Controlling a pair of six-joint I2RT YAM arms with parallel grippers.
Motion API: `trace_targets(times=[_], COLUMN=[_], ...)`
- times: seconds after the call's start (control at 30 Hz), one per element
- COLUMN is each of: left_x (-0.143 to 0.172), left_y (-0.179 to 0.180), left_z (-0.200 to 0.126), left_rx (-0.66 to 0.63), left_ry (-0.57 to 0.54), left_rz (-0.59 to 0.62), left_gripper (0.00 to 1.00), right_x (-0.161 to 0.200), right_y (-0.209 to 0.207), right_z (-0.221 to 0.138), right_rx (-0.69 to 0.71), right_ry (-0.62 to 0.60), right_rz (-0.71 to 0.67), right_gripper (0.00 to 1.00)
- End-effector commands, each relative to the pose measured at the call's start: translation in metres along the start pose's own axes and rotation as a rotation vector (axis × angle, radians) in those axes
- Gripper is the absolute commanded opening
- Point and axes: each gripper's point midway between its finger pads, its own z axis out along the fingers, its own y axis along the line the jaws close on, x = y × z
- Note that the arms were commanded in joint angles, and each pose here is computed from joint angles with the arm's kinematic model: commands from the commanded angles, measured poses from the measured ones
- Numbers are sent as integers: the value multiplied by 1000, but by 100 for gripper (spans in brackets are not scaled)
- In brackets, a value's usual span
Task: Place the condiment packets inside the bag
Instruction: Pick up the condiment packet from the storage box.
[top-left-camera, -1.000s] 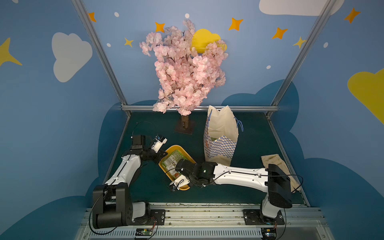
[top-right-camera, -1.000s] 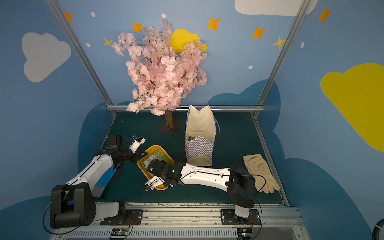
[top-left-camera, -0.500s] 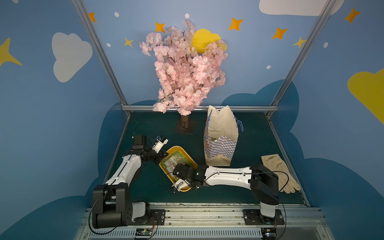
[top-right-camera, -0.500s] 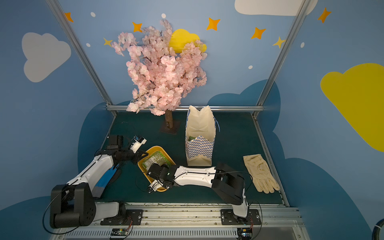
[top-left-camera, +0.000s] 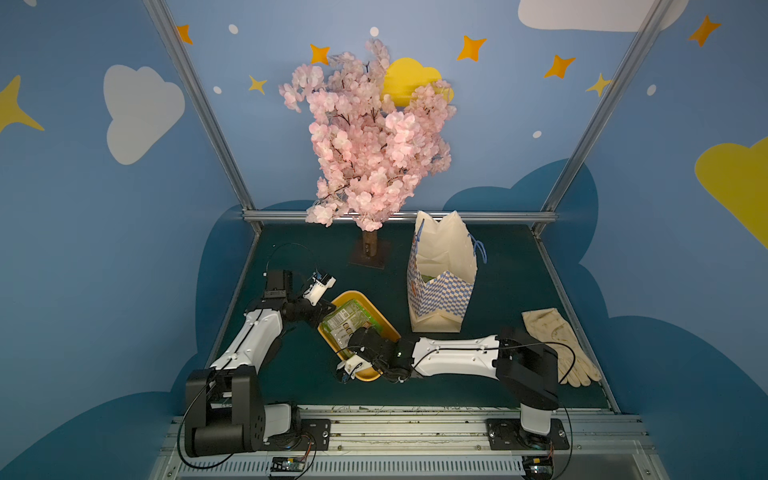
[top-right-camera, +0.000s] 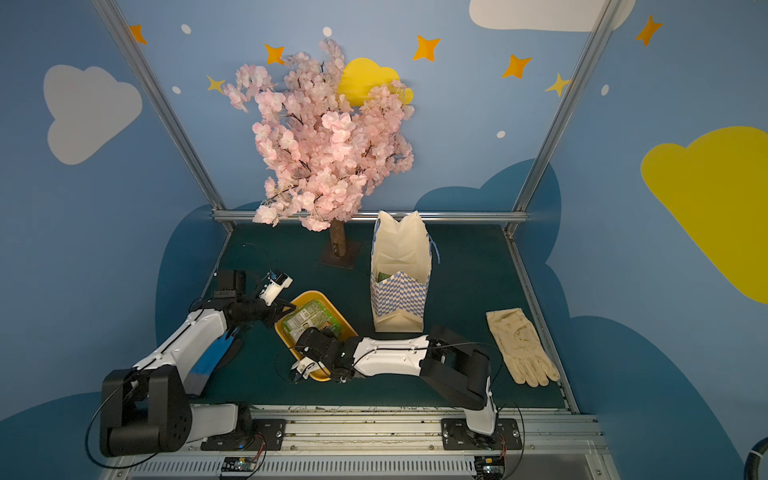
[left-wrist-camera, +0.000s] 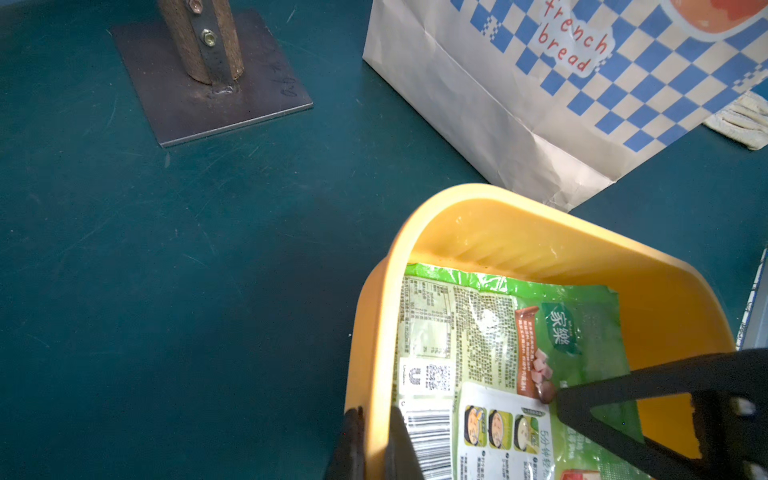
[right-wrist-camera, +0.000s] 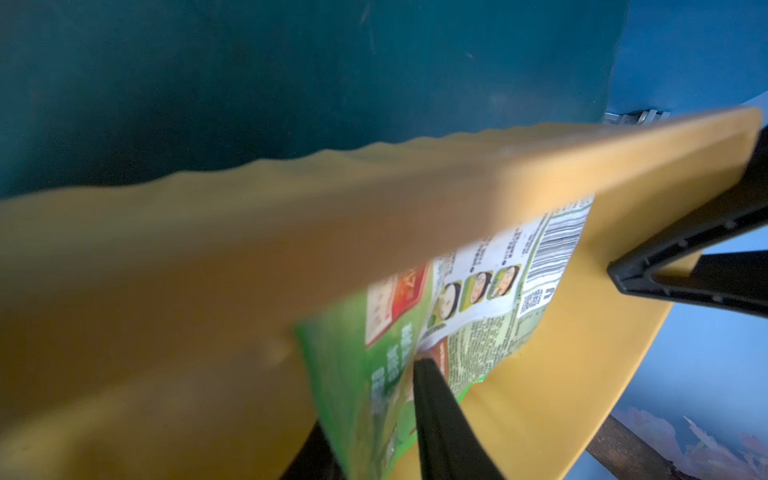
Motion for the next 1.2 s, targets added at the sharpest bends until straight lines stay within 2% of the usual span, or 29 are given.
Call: trace_targets(times=[0.0, 0.3, 0.53, 0.8, 1.17], left_x=[-1, 1, 3, 3, 2], left_y=[-13, -14, -15, -15, -15], left_z=[2, 6, 7, 9, 9], left_rx=[72, 70, 63, 63, 61], left_ry=[-14, -5, 2, 7, 6], left_rz=[-34, -30, -24, -27, -29], left_gripper=[3, 3, 3, 3, 3], right_x=[6, 13, 16, 16, 20], right_y=[-32, -35, -39, -31, -32], right_z=[-22, -32, -35, -40, -35], right_rx=[76, 53, 40, 10, 33], right_ry=[-34, -66, -103, -113, -95], right_rz=[81, 166, 239, 237, 254], right_gripper=[27, 31, 46, 53, 54])
